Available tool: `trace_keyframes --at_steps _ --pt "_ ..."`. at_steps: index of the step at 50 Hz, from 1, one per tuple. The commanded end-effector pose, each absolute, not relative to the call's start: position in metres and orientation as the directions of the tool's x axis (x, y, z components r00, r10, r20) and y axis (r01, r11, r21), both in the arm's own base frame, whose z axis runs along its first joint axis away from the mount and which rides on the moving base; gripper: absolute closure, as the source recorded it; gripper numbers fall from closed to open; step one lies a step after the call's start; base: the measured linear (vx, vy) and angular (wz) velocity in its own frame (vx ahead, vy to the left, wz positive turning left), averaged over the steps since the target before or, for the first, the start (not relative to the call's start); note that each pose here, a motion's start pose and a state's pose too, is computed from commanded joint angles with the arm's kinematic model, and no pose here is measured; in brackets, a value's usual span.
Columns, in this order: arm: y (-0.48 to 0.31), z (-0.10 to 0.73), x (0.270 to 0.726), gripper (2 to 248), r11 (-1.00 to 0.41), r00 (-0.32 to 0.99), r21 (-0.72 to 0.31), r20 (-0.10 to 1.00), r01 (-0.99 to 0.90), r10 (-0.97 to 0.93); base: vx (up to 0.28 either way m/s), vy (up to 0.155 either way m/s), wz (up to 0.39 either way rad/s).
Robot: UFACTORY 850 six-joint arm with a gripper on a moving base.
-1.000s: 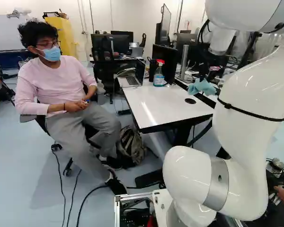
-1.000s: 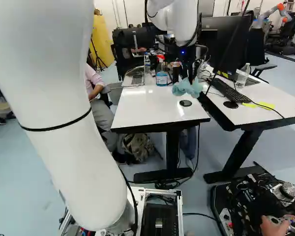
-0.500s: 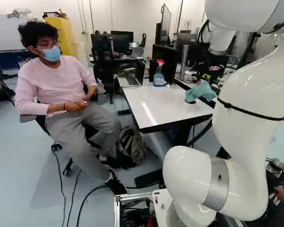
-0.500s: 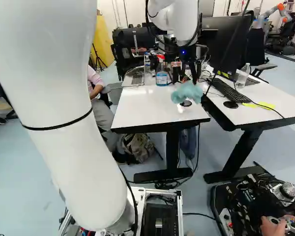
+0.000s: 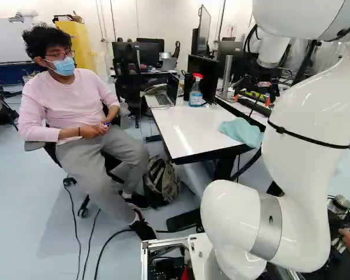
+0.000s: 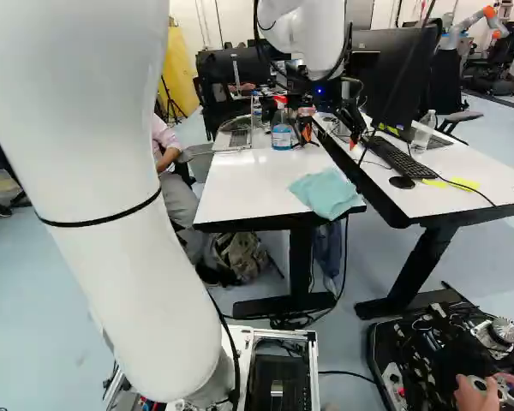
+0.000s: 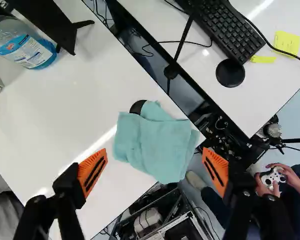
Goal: Clean the table with the green towel
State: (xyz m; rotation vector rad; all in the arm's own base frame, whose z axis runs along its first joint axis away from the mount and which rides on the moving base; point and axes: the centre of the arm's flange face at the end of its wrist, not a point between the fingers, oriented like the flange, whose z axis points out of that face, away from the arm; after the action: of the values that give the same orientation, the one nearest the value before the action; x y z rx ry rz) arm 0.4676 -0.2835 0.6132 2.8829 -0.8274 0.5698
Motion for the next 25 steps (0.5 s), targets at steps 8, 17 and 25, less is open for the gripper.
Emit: trace_keyframes --at_steps 8,17,25 --pt "-0.2835 0.6132 0.4676 3 -0.849 0.784 -0.017 0.376 -0.527 -0.494 0.000 0.000 0.000" --pt "-0.2828 0.6126 0.4677 3 -0.850 0.784 -0.017 0.377 -0.526 -0.493 0.000 0.000 0.000" --pt "-0.2807 0.6108 0.4679 3 -0.852 0.784 -0.017 0.383 -0.523 -0.489 0.000 0.000 0.000"
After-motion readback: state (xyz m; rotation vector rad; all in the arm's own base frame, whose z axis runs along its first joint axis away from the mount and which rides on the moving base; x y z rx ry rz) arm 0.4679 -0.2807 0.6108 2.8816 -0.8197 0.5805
